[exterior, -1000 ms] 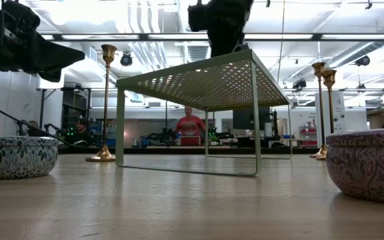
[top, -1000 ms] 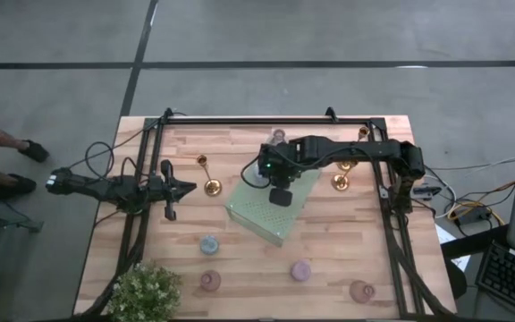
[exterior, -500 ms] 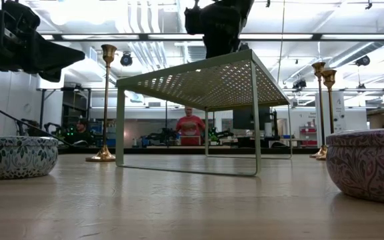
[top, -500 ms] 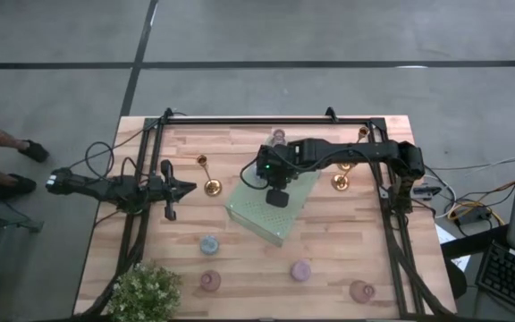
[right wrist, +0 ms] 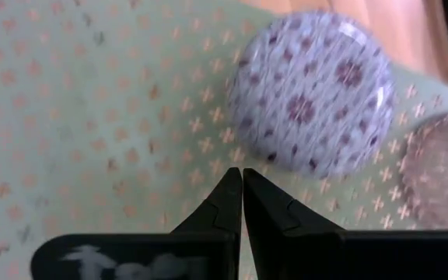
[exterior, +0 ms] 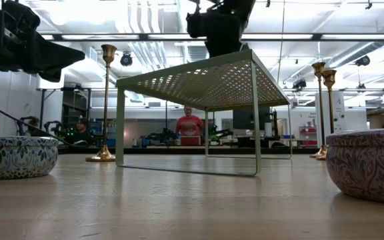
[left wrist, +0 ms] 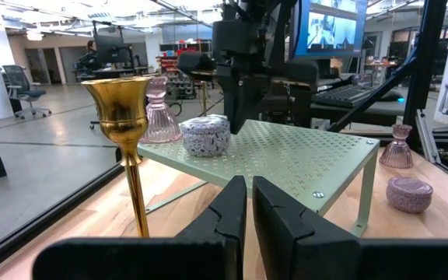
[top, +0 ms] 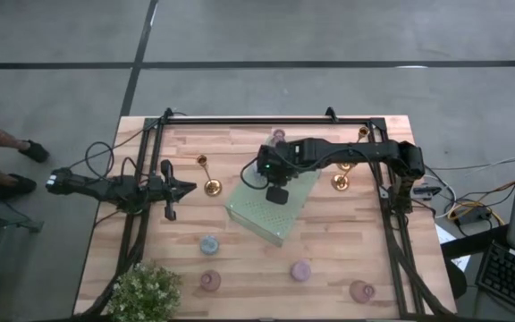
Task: Pick & Place candle stick holders
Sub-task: Put the bottom right gold candle holder on the shelf
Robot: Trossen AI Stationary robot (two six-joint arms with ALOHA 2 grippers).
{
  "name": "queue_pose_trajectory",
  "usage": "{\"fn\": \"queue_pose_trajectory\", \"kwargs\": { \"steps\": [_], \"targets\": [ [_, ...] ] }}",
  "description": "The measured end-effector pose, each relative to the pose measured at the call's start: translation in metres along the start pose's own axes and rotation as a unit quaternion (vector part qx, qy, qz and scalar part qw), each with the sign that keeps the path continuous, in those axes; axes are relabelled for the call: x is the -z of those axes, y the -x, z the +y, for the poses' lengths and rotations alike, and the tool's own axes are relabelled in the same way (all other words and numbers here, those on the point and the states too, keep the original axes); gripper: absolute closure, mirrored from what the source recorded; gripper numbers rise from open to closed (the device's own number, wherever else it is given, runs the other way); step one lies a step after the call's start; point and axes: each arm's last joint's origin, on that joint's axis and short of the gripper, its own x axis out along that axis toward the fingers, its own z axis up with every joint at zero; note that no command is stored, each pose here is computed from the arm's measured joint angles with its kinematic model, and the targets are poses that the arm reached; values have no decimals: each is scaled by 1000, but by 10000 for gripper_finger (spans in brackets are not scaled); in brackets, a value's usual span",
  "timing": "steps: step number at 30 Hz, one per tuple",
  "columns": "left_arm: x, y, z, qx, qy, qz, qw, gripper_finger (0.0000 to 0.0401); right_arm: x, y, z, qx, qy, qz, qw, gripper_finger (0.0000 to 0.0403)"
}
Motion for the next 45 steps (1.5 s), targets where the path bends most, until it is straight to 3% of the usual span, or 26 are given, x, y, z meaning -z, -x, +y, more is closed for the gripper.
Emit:
{"fn": "queue_pose_trajectory", "kwargs": {
  "steps": [9,19,28,37,45],
  "targets": [
    [0,0,0,0,0,0,1000,373,19,22,7,-35,18,64,997,394],
    [0,0,0,0,0,0,1000,373,50,94,45,-71,70,-16,995,394],
    [0,0,0,0,0,0,1000,373,109,141,42,-42,33,-67,996,394],
    [0,0,0,0,0,0,1000,373,157,141,34,-62,18,-87,994,394],
    [0,0,0,0,0,0,1000,373,177,123,38,-75,17,-66,995,394]
  ]
}}
